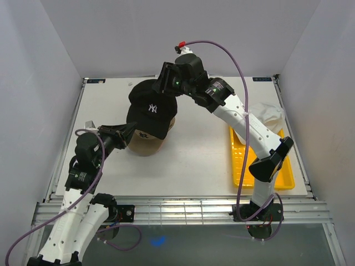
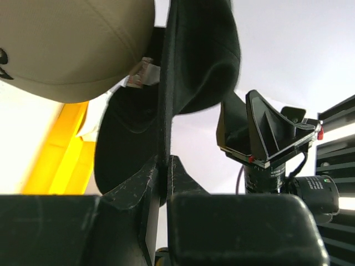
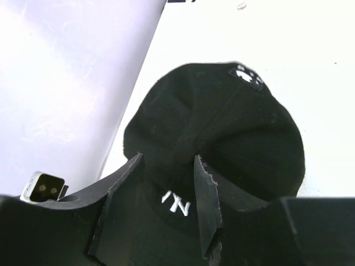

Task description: Stack the hats

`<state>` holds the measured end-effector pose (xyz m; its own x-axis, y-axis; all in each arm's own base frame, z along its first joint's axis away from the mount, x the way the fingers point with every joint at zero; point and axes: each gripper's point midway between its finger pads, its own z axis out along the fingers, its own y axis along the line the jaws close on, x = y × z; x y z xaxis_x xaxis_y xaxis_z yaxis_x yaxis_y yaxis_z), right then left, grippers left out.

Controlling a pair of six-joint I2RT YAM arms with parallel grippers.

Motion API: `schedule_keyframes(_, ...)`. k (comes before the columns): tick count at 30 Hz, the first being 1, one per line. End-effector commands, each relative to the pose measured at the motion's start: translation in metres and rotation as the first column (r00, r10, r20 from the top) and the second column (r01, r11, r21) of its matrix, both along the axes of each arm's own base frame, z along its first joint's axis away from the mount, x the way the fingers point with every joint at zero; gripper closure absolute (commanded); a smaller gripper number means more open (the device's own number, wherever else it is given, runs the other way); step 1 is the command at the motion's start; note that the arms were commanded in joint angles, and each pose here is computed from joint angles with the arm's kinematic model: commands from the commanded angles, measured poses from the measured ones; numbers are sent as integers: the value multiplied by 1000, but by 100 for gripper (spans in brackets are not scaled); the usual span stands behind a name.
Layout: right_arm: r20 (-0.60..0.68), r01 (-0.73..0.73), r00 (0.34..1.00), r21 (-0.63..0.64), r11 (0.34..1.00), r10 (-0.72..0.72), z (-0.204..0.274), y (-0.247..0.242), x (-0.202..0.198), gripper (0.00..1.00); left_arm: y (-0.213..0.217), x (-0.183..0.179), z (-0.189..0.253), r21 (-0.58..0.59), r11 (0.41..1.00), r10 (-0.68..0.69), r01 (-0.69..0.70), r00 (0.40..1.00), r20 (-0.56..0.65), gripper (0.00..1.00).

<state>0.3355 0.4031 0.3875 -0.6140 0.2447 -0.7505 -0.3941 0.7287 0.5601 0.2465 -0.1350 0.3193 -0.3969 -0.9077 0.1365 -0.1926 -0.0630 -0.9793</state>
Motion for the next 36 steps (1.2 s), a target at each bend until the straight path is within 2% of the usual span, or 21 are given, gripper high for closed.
schedule_keyframes(1, 126, -95, 988, 24, 995, 91, 28, 13, 0, 53, 2, -1, -14, -88, 996, 21, -24, 999, -26, 100)
schedule_keyframes(7, 152, -97, 983, -20, 995, 99, 23, 9, 1, 49, 3, 4, -22, -204, 978, 37, -36, 999, 2, 100)
schedule_keyframes(13, 206, -65, 976, -19, 998, 67, 49, -11, 0, 45, 2, 12, -1, -209, 977, 44, -31, 997, 58, 100)
schedule_keyframes(16, 207, -56, 977, -30, 998, 61, 51, -21, 0, 44, 7, 15, 2, -234, 971, 75, -57, 995, 68, 100)
schedule_keyframes(17, 204, -56, 977, -43, 997, 64, 48, -25, -1, 44, 8, 14, 11, -252, 966, 79, -51, 991, 103, 100)
schedule_keyframes(26, 191, -34, 980, -109, 993, 55, 28, -44, -3, 43, 13, 12, 3, -286, 956, 99, -67, 990, 97, 100)
schedule_keyframes(36, 102, -134, 984, -134, 982, 148, -21, -38, -23, 43, 23, -1, -47, -295, 947, 137, -130, 991, 3, 100)
